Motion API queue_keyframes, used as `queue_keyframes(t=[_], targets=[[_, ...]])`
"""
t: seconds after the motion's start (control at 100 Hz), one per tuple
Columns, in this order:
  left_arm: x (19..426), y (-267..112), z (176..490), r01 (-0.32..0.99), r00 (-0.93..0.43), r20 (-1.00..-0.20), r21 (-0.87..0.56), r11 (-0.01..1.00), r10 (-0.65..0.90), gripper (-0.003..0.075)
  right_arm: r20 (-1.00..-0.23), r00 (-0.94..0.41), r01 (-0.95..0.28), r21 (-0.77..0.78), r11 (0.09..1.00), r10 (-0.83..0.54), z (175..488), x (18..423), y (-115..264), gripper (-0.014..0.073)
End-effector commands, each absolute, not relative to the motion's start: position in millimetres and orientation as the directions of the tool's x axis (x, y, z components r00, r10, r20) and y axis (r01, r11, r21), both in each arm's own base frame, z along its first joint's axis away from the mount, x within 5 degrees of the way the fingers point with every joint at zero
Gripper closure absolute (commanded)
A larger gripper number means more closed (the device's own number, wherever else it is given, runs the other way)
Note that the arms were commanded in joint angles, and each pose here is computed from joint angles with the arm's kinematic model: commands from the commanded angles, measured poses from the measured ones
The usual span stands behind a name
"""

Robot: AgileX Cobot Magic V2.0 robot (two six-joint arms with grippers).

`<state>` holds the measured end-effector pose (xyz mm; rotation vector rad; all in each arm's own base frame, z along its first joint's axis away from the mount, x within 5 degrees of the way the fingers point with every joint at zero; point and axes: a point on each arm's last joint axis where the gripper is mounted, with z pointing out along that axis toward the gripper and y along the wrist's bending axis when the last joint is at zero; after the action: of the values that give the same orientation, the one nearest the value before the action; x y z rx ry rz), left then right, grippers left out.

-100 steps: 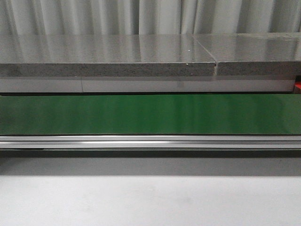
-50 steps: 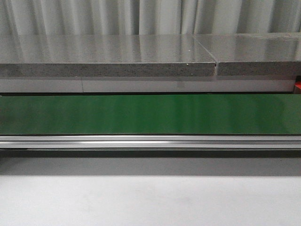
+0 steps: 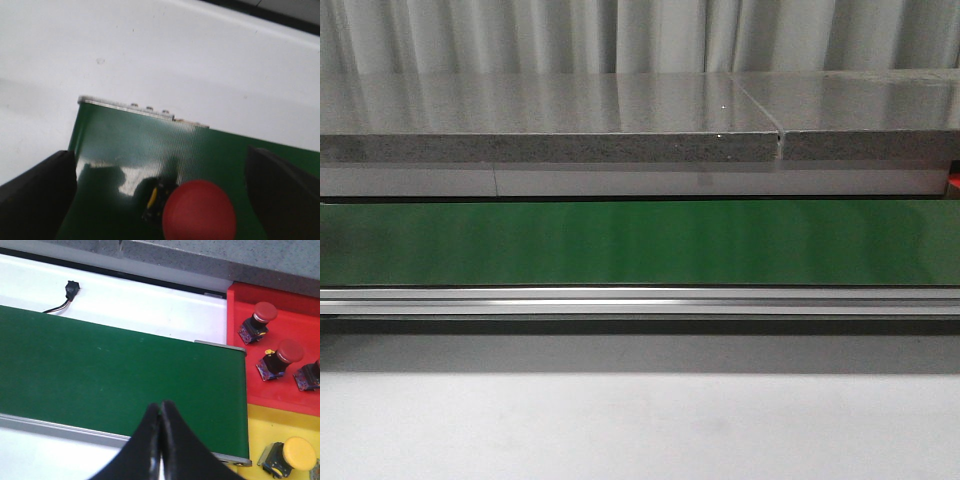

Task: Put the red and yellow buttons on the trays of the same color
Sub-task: 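Carry the red button onto the green belt and lower it, then grasp a yellow button with the left gripper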

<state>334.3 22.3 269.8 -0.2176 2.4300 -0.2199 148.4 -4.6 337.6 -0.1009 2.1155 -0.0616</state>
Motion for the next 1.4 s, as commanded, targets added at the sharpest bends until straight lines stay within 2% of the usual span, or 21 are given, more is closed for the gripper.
queue_keyframes(t=[0.0, 0.16, 0.27, 0.58, 0.75, 0.95, 1.391], targets=[[337, 23, 312, -0.084, -0.641, -0.734, -0.226, 0.971, -0.226, 0.0062, -0.892, -0.438, -0.036, -0.105, 0.994, -0.111, 352, 149, -5, 0.0664], [341, 45, 326, -0.132, -0.593, -0.762, -0.224, 0.966, -0.258, 0.0062, -0.892, -0.438, -0.036, -0.105, 0.994, -0.111, 352, 149, -5, 0.0664], [343, 69, 323, -0.196, -0.581, -0.758, -0.223, 0.955, -0.296, 0.0062, -0.892, -0.438, -0.036, -0.105, 0.994, -0.111, 352, 149, -5, 0.0664], [354, 133, 268, -0.358, -0.637, -0.673, -0.173, 0.917, -0.376, 0.0062, -0.892, -0.438, -0.036, -0.105, 0.994, -0.111, 352, 149, -5, 0.0664], [369, 144, 250, -0.37, -0.653, -0.658, -0.155, 0.916, -0.375, 0.0062, -0.892, -0.438, -0.036, -0.105, 0.994, -0.111, 352, 149, -5, 0.0664], [390, 154, 251, -0.368, -0.628, -0.688, -0.15, 0.918, -0.364, 0.0062, -0.892, -0.438, -0.036, -0.105, 0.994, -0.111, 352, 149, -5, 0.0664], [425, 171, 234, -0.361, -0.649, -0.677, -0.126, 0.924, -0.346, 0.0062, -0.892, -0.438, -0.036, -0.105, 0.994, -0.111, 352, 149, -5, 0.0664]])
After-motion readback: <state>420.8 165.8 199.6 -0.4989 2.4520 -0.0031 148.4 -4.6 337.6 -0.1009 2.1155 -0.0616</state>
